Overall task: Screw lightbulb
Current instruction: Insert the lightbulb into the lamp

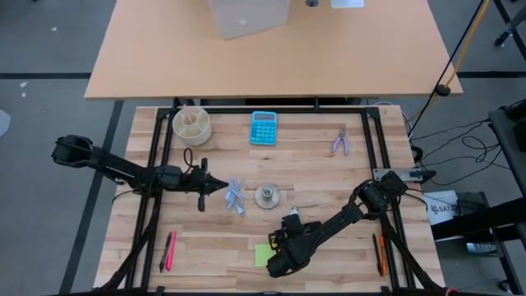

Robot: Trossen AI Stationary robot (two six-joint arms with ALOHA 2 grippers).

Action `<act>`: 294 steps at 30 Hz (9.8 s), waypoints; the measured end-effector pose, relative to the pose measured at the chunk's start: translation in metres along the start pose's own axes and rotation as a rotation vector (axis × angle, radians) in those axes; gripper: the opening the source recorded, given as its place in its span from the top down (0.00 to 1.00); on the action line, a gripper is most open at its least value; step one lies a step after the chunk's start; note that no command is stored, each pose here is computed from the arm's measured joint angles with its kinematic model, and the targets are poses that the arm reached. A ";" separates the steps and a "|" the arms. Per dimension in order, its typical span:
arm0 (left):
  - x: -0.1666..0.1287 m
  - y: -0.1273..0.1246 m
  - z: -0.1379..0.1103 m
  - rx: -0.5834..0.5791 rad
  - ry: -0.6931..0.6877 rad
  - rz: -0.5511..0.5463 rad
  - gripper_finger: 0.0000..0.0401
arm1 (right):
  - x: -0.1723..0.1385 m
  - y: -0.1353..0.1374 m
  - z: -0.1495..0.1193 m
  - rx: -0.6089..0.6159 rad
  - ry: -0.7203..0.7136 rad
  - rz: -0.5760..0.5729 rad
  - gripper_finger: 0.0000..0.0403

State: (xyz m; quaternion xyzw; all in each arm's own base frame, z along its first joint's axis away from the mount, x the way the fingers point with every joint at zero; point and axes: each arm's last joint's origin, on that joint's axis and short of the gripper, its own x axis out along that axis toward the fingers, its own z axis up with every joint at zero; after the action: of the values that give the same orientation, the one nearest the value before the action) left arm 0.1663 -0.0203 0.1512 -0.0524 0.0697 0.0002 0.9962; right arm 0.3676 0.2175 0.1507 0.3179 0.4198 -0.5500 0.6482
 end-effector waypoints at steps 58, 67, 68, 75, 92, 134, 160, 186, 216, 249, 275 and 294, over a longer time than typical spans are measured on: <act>0.000 0.000 0.000 0.004 0.001 0.000 1.00 | -0.042 0.004 0.042 -0.133 0.076 -0.061 0.34; 0.000 0.000 0.000 0.002 0.001 -0.001 1.00 | -0.076 0.019 0.093 -0.313 0.112 0.113 0.34; 0.000 0.000 0.000 0.002 0.002 -0.004 1.00 | -0.079 0.021 0.100 -0.329 0.112 0.131 0.34; 0.000 0.000 0.000 0.002 0.003 -0.009 1.00 | -0.087 0.023 0.140 -0.440 0.175 0.207 0.34; 0.000 0.000 0.000 0.004 0.003 -0.012 1.00 | -0.070 0.017 0.232 -0.482 0.510 0.407 0.33; 0.000 0.000 -0.003 0.023 0.026 -0.008 1.00 | -0.014 0.024 0.270 -0.304 0.785 0.370 0.33; 0.000 0.000 -0.003 0.029 0.026 -0.008 1.00 | 0.012 0.035 0.268 -0.297 0.892 0.376 0.33; 0.000 0.000 -0.003 0.033 0.027 -0.008 1.00 | 0.016 0.033 0.276 -0.301 0.902 0.400 0.23; 0.000 0.000 -0.003 0.037 0.027 -0.008 1.00 | 0.017 0.034 0.278 -0.288 0.841 0.382 0.23; 0.000 0.000 -0.004 0.037 0.042 -0.006 1.00 | -0.002 0.036 0.267 -0.318 0.548 0.310 0.14; 0.000 0.000 -0.004 0.055 0.046 -0.006 1.00 | -0.153 -0.044 0.260 -0.328 -0.258 0.339 0.19; 0.000 0.000 -0.004 0.052 0.039 0.003 1.00 | -0.146 -0.064 0.079 -0.445 -0.945 0.305 0.98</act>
State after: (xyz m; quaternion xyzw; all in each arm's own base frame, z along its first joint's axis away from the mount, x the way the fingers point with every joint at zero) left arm 0.1657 -0.0202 0.1474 -0.0263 0.0889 -0.0014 0.9957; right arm 0.3145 0.2010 0.3193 -0.0515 0.1383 -0.4307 0.8903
